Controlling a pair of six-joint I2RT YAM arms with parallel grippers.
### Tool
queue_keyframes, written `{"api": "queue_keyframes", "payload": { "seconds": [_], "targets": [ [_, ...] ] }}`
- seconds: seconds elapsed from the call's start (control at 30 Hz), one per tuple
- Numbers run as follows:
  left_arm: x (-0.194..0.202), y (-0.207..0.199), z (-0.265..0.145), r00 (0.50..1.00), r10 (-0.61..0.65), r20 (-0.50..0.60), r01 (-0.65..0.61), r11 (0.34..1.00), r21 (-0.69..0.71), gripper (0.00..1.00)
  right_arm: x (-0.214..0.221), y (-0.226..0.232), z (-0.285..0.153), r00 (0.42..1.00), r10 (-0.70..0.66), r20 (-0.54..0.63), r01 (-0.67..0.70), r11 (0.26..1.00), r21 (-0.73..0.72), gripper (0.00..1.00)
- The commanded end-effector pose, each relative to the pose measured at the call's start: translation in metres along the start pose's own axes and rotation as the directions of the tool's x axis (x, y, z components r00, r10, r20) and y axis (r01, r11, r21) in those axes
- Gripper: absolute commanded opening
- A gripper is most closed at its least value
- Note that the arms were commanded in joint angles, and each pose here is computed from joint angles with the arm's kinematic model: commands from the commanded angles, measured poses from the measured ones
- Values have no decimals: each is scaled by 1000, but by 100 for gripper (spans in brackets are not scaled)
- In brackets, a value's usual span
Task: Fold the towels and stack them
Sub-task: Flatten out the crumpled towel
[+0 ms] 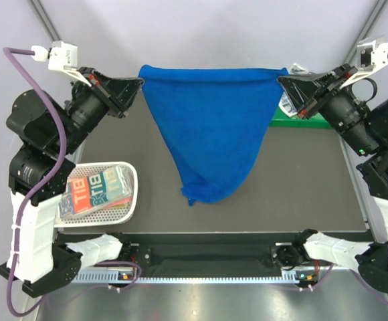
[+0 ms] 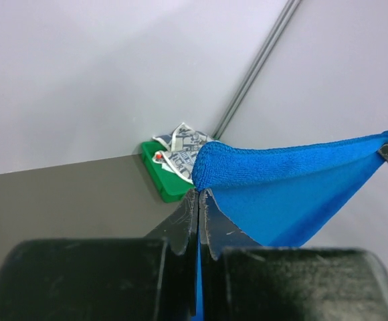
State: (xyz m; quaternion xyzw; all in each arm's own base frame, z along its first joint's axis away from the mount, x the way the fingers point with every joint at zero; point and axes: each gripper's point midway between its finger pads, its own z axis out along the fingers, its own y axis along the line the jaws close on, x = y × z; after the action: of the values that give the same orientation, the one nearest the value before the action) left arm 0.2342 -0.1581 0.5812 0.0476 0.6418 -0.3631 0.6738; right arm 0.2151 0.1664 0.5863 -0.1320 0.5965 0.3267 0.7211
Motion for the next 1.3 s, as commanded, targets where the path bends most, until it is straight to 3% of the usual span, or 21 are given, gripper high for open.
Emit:
{"api": "queue_keyframes", "payload": {
  "seconds": [0.0,0.93,1.27],
  "targets": [
    [-38,-24,-16,993,-4,120,-6,997,80,0,-31,15,-18,997,7,80,-2,998,-55,0],
    [-96,-73,-53,961,-70,269,-2,966,259,0,-87,38,-51,980,32,195,-7,992,-129,0],
    [-90,-63,-28,964,-55,259,-4,975,222,0,-79,28,-23,985,6,172,9,996,-88,0]
  ]
}}
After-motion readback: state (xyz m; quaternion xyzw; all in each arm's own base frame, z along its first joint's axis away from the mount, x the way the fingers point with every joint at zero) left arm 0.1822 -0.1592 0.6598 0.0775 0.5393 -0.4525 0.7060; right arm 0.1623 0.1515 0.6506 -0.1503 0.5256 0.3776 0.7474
